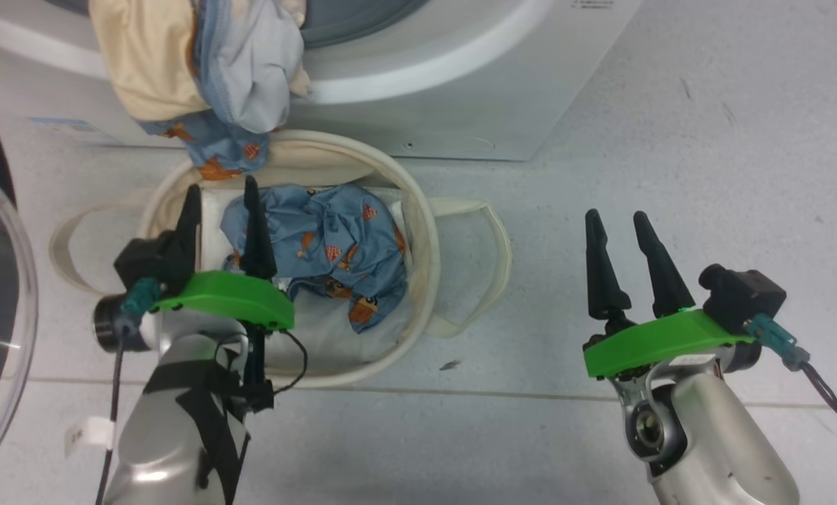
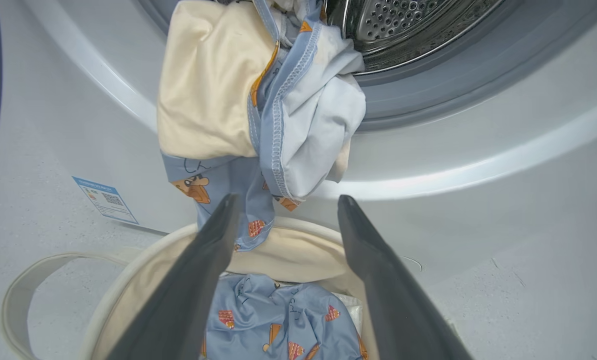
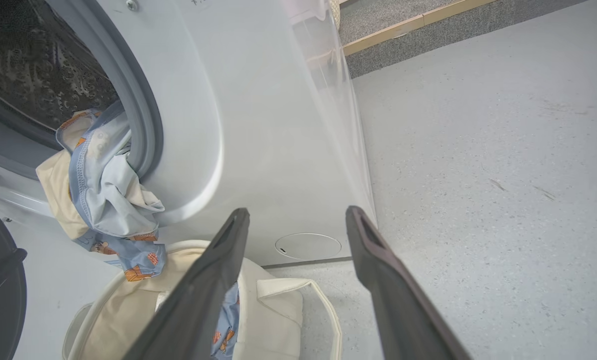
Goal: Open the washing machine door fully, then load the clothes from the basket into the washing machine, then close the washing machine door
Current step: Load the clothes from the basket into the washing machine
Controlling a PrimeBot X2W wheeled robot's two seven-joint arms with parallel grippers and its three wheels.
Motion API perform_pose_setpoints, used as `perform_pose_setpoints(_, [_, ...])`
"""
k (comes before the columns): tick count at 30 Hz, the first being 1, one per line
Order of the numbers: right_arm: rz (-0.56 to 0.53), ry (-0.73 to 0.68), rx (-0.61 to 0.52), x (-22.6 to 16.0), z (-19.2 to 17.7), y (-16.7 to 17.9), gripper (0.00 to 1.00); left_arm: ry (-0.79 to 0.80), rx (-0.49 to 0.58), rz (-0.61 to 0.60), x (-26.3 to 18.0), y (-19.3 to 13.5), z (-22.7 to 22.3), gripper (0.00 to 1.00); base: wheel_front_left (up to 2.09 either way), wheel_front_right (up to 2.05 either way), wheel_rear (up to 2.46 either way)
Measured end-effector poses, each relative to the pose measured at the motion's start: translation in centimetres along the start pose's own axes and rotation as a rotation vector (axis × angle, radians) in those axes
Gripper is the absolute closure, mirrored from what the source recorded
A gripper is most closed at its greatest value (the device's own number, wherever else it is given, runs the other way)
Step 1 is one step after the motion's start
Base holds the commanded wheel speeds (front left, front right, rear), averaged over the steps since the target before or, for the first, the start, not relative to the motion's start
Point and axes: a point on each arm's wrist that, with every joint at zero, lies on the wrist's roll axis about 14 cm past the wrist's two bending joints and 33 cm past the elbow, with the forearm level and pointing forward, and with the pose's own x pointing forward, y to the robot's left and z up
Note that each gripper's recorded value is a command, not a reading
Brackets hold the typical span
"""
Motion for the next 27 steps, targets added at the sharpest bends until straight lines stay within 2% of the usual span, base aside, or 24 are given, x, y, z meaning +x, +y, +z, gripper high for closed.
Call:
perform_pose_setpoints(6, [-0.034,0.019,0.006,0.1,-1.0,-1.4,0.0,0.048,-0.002,0.004,1.3,0.1,-2.0,0.0,0.0,0.0,0.0])
perform_pose_setpoints(15, [-0.048,0.052,0.0,0.7,-2.6,-2.7,0.0,0.092,-0.045,0.078,4.0,1.7,-3.6,0.0,0.0,0.0,0.0])
perform_pose_setpoints(20, [-0.048,0.071,-0.013,1.3,-3.5,-3.4,0.0,0.121,-0.019,0.051,5.3,1.1,-4.8,0.0,0.0,0.0,0.0])
perform_pose_setpoints(27, [-0.068,0.097,-0.007,1.4,-4.8,-4.4,0.0,0.155,0.021,0.073,7.1,1.1,-6.2,0.0,0.0,0.0,0.0])
